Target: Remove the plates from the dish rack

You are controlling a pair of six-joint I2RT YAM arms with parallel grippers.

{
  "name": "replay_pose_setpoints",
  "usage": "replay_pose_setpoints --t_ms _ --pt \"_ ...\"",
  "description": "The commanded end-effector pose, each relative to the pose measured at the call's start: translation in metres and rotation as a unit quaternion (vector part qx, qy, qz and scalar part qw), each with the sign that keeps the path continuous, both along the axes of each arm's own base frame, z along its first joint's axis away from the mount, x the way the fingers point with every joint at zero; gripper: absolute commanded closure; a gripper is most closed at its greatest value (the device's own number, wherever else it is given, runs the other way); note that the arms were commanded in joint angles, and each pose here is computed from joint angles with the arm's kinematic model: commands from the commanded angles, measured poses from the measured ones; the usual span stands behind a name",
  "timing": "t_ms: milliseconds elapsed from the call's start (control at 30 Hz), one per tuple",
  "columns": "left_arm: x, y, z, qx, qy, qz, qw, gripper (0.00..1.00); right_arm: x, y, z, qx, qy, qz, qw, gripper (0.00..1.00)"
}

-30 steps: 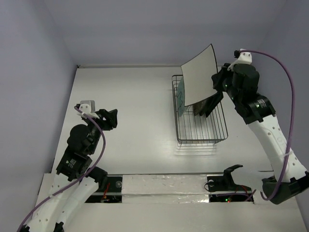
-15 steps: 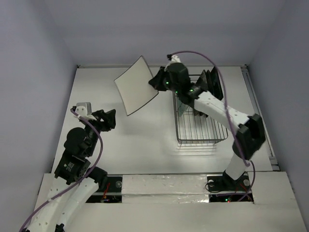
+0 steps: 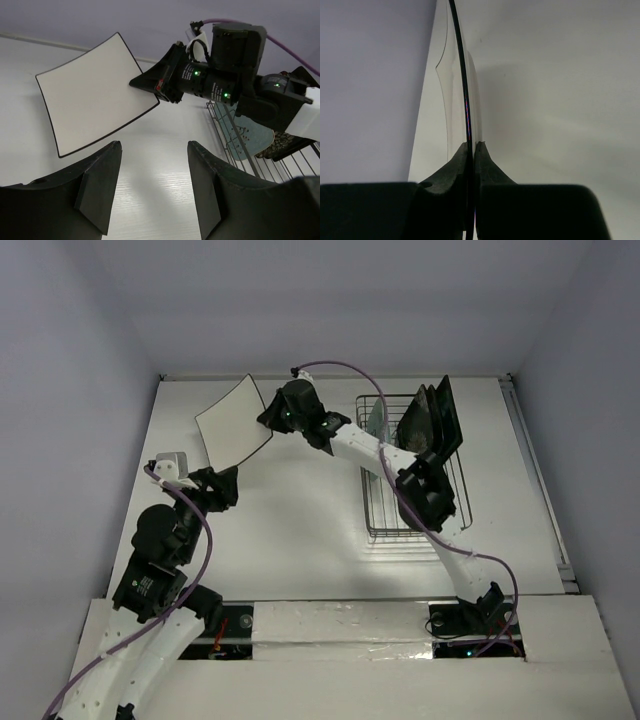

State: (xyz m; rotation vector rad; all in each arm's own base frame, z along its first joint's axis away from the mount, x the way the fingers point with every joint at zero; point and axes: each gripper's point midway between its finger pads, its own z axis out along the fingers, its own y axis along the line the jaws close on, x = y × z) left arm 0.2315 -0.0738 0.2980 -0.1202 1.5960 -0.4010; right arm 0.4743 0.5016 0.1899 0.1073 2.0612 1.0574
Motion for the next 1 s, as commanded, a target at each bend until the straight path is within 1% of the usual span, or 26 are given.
replay_pose_setpoints --t_ms 0,100,133,167,267,300,333,367,400,467,500,533,667,767,833,867,933,967 --pt "0.0 0.002 0.007 -0.01 -0.016 0.004 1.0 0.48 0.008 0.014 0.105 0.136 -0.072 0.0 0.988 1.0" --pt "0.0 0.002 0.007 -0.011 -0.016 0.004 1.0 0.48 0.011 0.017 0.075 0.123 -0.048 -0.003 0.991 1.0" --pt "0.001 0.002 0.006 -0.009 -0.015 0.004 1.0 0.48 0.006 0.021 0.063 0.117 -0.037 0.0 0.992 1.0" --pt "0.001 0.002 0.006 -0.01 -0.015 0.004 1.0 0.49 0.006 0.021 0.064 0.119 -0.036 0.0 0.992 1.0" --pt "0.0 0.002 0.007 -0.011 -0.018 0.004 1.0 0.49 0.003 0.019 0.041 0.108 -0.018 -0.002 0.994 1.0" --pt "0.0 0.002 0.007 -0.01 -0.017 0.004 1.0 0.49 0.006 0.014 0.028 0.096 -0.011 -0.018 0.995 1.0" --pt "0.0 0.002 0.007 -0.011 -0.018 0.004 1.0 0.49 0.004 0.012 0.024 0.092 -0.007 -0.021 0.996 0.98" --pt "0.0 0.002 0.007 -0.011 -0.018 0.004 1.0 0.49 0.003 0.01 0.02 0.09 -0.004 -0.022 0.996 0.95" --pt "0.0 0.002 0.007 -0.011 -0.018 0.004 1.0 0.49 0.001 0.009 0.014 0.087 0.0 -0.02 0.996 0.87" --pt "0.001 0.002 0.007 -0.009 -0.017 0.004 1.0 0.49 -0.005 0.004 -0.007 0.067 0.016 -0.018 0.997 0.76" --pt "0.001 0.002 0.007 -0.009 -0.017 0.004 1.0 0.49 -0.008 0.002 -0.014 0.061 0.022 -0.016 0.998 0.66" --pt "0.001 0.002 0.007 -0.009 -0.016 0.004 1.0 0.49 -0.018 0.002 -0.033 0.045 0.036 -0.011 0.998 0.62" --pt "0.0 0.002 0.008 -0.011 -0.019 0.004 1.0 0.49 -0.037 -0.001 -0.052 0.033 0.049 0.025 0.998 0.47" --pt "0.0 0.002 0.008 -0.011 -0.02 0.004 1.0 0.48 -0.044 -0.004 -0.06 0.019 0.056 0.035 0.998 0.44" --pt "0.001 0.004 0.007 -0.01 -0.018 0.008 1.0 0.49 -0.049 -0.004 -0.067 0.004 0.068 0.049 0.996 0.37" --pt "0.001 0.004 0.007 -0.009 -0.019 0.008 1.0 0.48 -0.052 -0.004 -0.07 -0.004 0.067 0.057 0.996 0.35" --pt "0.001 0.004 0.008 -0.01 -0.021 0.008 1.0 0.49 -0.056 -0.005 -0.074 -0.014 0.071 0.067 0.995 0.3" --pt "0.001 0.004 0.008 -0.011 -0.02 0.008 1.0 0.48 -0.057 -0.006 -0.073 -0.017 0.069 0.069 0.995 0.29"
